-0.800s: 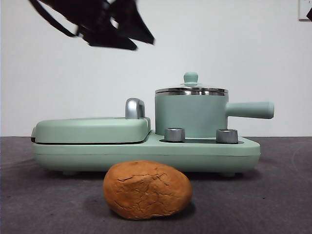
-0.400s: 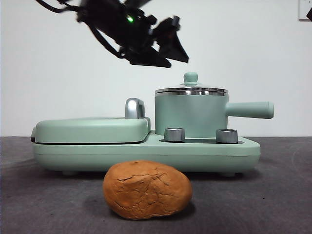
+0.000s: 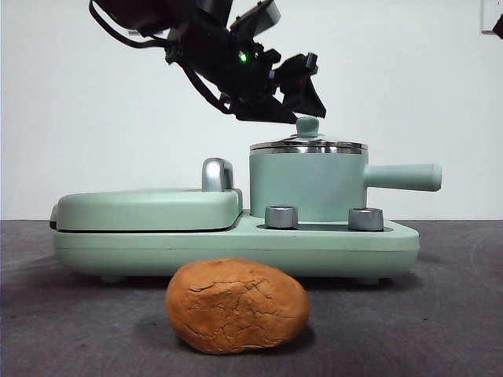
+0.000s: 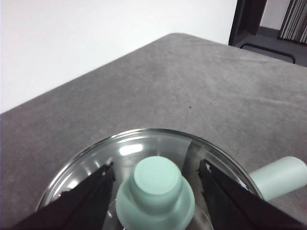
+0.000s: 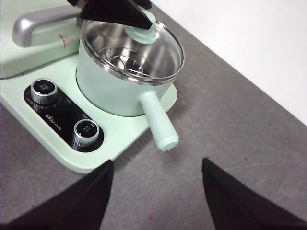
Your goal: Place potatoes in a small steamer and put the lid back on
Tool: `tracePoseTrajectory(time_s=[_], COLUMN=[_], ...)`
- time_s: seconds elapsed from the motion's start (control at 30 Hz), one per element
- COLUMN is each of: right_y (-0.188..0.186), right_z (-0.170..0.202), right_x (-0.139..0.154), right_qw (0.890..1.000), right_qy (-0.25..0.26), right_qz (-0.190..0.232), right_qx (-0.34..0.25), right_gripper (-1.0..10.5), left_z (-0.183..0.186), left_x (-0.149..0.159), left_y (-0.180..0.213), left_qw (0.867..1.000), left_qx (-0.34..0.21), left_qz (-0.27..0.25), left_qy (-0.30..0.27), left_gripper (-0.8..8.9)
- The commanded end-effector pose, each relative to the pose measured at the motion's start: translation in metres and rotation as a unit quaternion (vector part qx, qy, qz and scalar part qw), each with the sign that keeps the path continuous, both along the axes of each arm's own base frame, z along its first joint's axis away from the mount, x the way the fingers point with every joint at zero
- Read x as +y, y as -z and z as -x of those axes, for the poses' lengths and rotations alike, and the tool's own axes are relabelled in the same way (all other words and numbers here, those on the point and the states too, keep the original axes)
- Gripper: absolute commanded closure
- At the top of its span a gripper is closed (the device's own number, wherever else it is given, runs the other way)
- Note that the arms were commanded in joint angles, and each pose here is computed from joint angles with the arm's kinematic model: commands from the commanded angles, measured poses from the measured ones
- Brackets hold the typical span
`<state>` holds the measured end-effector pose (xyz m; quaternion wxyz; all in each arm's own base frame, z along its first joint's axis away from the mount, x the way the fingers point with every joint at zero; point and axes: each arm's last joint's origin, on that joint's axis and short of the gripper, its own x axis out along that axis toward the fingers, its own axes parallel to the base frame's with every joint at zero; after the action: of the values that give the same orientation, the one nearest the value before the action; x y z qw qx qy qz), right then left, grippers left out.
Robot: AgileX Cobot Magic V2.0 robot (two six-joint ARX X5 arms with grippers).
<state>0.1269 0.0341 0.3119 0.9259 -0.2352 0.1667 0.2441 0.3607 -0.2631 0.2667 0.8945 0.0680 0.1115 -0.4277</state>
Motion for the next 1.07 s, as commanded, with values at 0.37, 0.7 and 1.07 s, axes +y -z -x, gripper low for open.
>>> tracePoseTrajectory(time_s=[0.37,0.7,1.07], right_y=[-0.005,-0.005,-0.005], right_z=[-0.002,-0.002,-0.002], right_x=[0.001,0.001,0.001], right_qw=[1.0,1.0,1.0], right_qy=[0.006,0.006,0.006], right_qz=[-0.017,-0.017,-0.017], right_qx=[0.0,0.0,0.0], right_gripper=[6.5,6.5,6.5], left_z=[-0.005,-0.005,-0.005], left_x=[-0.009,-0.009,-0.008], left_y=[0.007,0.007,-0.013], left_qw=[1.0,1.0,1.0], left_qx=[0.005,0.008,-0.021], left_qz=[0.002,-0.001,0.008], left_qy=[0.006,0.006,-0.007], left_gripper=[6.74,8.04,8.04])
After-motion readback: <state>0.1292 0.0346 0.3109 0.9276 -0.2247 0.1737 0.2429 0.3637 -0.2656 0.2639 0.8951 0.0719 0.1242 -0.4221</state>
